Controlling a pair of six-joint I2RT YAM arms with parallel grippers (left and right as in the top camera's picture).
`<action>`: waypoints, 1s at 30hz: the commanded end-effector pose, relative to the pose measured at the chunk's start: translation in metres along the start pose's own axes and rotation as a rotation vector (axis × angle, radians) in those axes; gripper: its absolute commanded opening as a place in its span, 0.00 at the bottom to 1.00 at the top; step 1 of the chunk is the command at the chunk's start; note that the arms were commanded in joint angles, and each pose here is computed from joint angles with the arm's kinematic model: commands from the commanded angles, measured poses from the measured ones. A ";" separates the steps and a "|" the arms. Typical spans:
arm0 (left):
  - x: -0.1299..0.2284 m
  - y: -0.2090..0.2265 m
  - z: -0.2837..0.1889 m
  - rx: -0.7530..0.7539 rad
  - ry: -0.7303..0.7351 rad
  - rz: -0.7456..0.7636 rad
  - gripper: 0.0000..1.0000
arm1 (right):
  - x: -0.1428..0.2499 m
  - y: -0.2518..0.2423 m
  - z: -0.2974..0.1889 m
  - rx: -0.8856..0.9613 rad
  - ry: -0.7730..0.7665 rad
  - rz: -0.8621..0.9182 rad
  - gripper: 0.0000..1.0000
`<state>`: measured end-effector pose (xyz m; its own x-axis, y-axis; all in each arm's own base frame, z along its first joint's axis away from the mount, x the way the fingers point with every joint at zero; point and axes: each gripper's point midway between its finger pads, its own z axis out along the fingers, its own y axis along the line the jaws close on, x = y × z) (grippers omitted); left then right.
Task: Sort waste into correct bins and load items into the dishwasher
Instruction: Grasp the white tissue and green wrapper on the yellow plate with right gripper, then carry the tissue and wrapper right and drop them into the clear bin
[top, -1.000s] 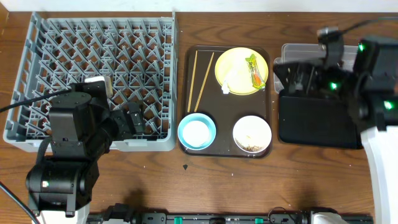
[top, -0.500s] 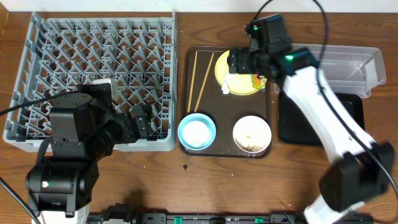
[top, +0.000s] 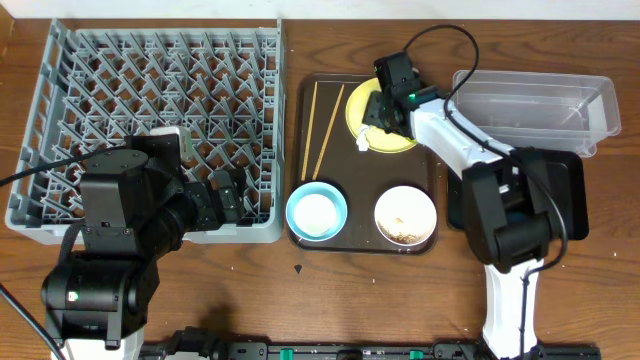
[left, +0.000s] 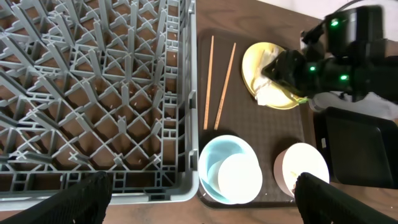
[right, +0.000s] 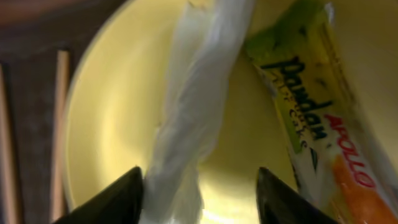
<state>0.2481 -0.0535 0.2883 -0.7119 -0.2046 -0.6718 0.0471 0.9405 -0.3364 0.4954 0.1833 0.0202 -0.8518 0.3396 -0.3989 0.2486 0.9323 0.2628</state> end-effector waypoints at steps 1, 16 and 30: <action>-0.006 -0.004 -0.006 0.017 -0.019 0.007 0.95 | 0.006 -0.001 0.015 0.022 0.003 0.068 0.41; -0.006 -0.004 -0.006 0.017 -0.019 0.007 0.95 | -0.072 0.014 -0.147 -0.172 -0.183 -0.003 0.01; -0.006 -0.004 -0.006 0.017 -0.019 0.007 0.95 | -0.089 -0.179 -0.165 0.209 -0.176 0.670 0.01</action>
<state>0.2480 -0.0536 0.2883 -0.7123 -0.2045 -0.6715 0.0473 0.9405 -0.3366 0.4542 -0.0117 0.1812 -0.5264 0.7443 -0.4110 0.6676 0.6612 0.3423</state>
